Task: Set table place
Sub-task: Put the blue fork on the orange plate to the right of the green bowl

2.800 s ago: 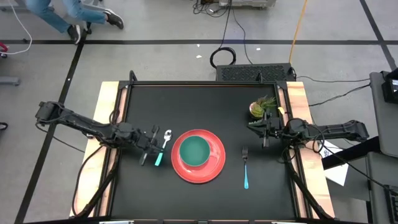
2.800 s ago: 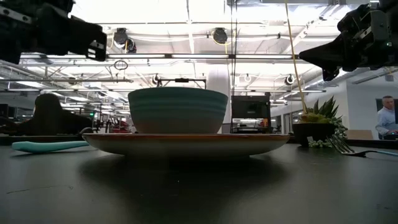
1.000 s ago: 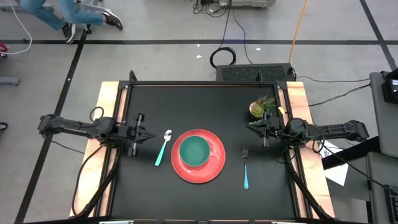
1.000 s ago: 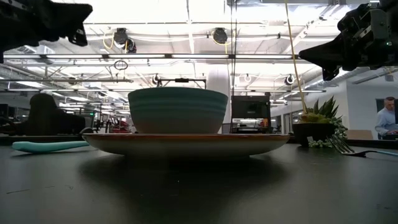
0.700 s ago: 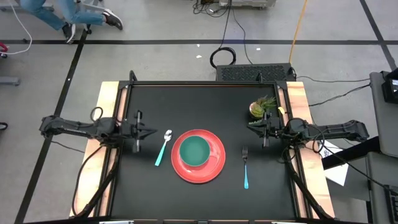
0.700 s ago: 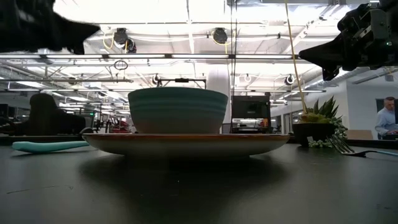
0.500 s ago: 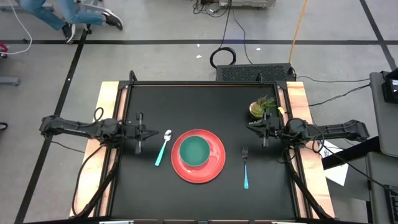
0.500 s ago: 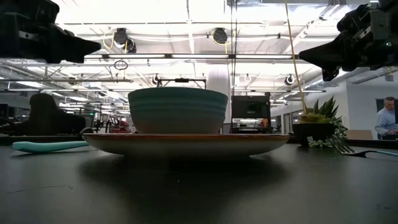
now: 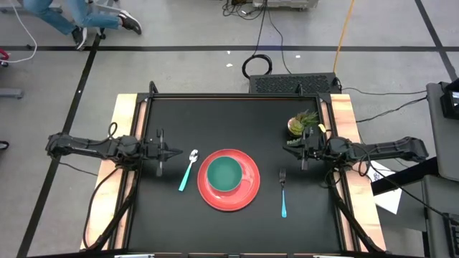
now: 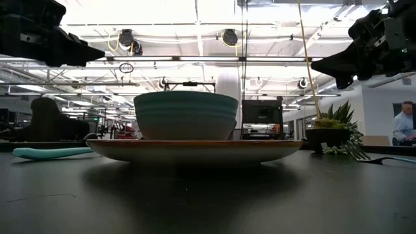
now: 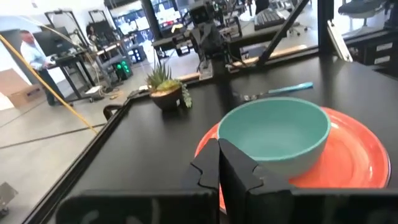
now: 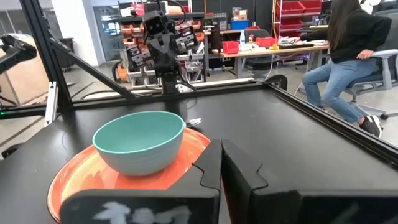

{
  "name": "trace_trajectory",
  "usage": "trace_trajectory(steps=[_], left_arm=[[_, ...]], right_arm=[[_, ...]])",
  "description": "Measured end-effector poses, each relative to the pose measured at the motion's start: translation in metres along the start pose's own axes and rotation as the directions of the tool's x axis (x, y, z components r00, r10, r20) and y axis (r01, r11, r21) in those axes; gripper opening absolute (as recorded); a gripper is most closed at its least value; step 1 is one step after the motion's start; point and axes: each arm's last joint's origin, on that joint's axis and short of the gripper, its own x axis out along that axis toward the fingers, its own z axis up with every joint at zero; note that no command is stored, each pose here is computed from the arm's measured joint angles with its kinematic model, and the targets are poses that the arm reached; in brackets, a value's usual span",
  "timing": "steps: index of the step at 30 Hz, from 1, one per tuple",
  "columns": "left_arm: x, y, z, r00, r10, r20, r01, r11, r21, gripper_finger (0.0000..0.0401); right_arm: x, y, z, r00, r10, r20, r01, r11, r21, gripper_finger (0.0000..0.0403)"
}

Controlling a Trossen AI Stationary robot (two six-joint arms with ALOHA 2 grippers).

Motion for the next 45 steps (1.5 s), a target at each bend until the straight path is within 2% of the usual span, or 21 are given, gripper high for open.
trace_trajectory(steps=[6, 11, 16, 21, 25, 28, 31, 37, 41, 45], left_arm=[[0.0, 0.0, 0.001, 1.0, 0.002, 0.008, -0.002, 1.0, -0.001, 0.0019], [0.0, 0.001, 0.002, 1.0, 0.007, 0.024, -0.007, 1.0, -0.003, 0.0025], [0.0, 0.001, 0.003, 0.999, 0.009, 0.033, -0.009, 1.0, -0.005, 0.0026], [0.0, 0.001, 0.003, 0.999, 0.009, 0.033, -0.008, 1.0, -0.01, 0.0026], [0.0, 0.001, 0.003, 0.999, 0.008, 0.032, -0.007, 1.0, -0.017, 0.0026], [0.0, 0.001, 0.003, 1.0, 0.006, 0.026, -0.006, 0.999, -0.032, 0.0026], [0.0, 0.0, 0.002, 1.0, 0.004, 0.02, -0.004, 0.999, -0.033, 0.0026], [0.0, 0.0, 0.002, 1.0, 0.004, 0.018, -0.003, 0.999, -0.033, 0.0026], [0.0, 0.0, 0.002, 1.0, 0.004, 0.018, -0.003, 0.999, -0.033, 0.0026], [0.0, 0.0, 0.002, 1.0, 0.004, 0.018, -0.003, 0.999, -0.033, 0.0026]], right_arm=[[0.001, 0.001, 0.004, 0.999, 0.012, 0.037, -0.012, 1.0, -0.01, 0.0], [0.0, 0.006, 0.011, 0.981, 0.163, 0.109, -0.162, 0.987, -0.015, 0.0], [-0.001, 0.007, 0.02, 0.962, 0.193, 0.195, -0.201, 0.979, 0.02, 0.0005], [0.003, 0.007, 0.012, 0.979, 0.187, 0.086, -0.191, 0.981, 0.031, 0.0057], [0.008, 0.009, 0.026, 0.978, 0.188, 0.094, -0.19, 0.982, 0.01, 0.0129], [0.012, 0.01, 0.034, 0.981, 0.185, 0.052, -0.185, 0.983, -0.001, 0.0181], [0.018, 0.012, 0.043, 0.983, 0.182, 0.013, -0.182, 0.983, 0.011, 0.0213], [0.031, 0.016, 0.059, 0.979, 0.163, -0.121, -0.155, 0.985, 0.078, 0.022], [0.041, 0.018, 0.071, 0.973, 0.134, -0.19, -0.121, 0.99, 0.078, 0.0212], [0.05, 0.025, 0.091, 0.956, 0.144, -0.258, -0.129, 0.989, 0.071, 0.0211]])
